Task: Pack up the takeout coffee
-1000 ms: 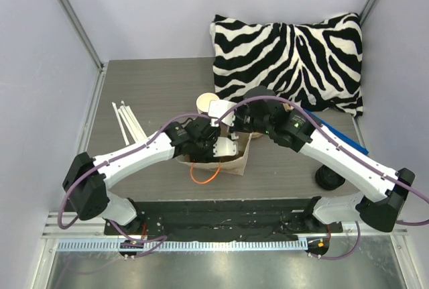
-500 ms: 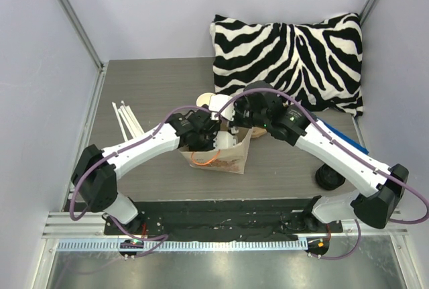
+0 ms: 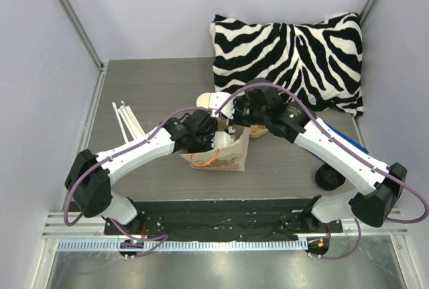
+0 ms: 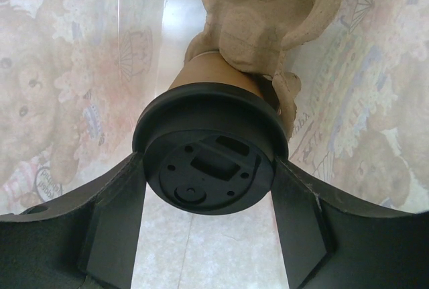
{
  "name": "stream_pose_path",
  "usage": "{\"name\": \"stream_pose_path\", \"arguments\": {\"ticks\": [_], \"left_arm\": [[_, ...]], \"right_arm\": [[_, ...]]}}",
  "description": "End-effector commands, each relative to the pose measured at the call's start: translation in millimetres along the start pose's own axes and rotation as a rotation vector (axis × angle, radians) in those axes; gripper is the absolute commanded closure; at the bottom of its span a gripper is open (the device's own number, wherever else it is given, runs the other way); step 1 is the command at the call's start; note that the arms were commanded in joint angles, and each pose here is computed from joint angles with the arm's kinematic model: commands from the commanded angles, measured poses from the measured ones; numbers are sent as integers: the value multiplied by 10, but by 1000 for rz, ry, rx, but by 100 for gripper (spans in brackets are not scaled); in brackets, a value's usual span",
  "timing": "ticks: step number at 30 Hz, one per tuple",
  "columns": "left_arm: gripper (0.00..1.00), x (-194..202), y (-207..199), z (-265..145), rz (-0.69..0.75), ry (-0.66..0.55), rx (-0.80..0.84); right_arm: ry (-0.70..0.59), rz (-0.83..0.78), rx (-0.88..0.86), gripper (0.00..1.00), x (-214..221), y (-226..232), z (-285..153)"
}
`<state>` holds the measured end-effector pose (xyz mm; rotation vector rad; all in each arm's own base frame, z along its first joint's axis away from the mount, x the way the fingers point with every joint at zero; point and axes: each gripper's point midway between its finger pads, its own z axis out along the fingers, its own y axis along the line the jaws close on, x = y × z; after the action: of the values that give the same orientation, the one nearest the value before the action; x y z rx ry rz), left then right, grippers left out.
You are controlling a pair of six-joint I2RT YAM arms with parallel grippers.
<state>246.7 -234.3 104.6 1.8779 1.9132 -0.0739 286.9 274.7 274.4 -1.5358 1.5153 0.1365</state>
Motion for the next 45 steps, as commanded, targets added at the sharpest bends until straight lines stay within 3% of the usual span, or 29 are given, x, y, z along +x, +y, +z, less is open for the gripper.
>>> {"name": "stream_pose_path", "arguments": {"ticks": [1,9,19,26,30,43,45], "left_arm": [[48,438,-378,256,-89,147,132],[29,256,-284,104,-72,107,96],[24,158,-274,2,-37,87,63],[21,47,-185,-101,-37,74,52],[13,-23,-140,-194,-37,55,40],[9,-279,13,-421,-35,-5,19],[0,-292,20,-434,-36,-8,22]], "right_arm": [[-36,8,-29,99,-95,20,-18],[-35,29,-34,99,-64,6,-1],[-44,154,-9,99,-49,-250,35],[-70,131,-82,99,-30,-99,22],[-67,137,-97,99,-12,-64,32],[-62,114,-101,99,42,-36,17],[-63,111,-97,99,42,-47,6]]}}
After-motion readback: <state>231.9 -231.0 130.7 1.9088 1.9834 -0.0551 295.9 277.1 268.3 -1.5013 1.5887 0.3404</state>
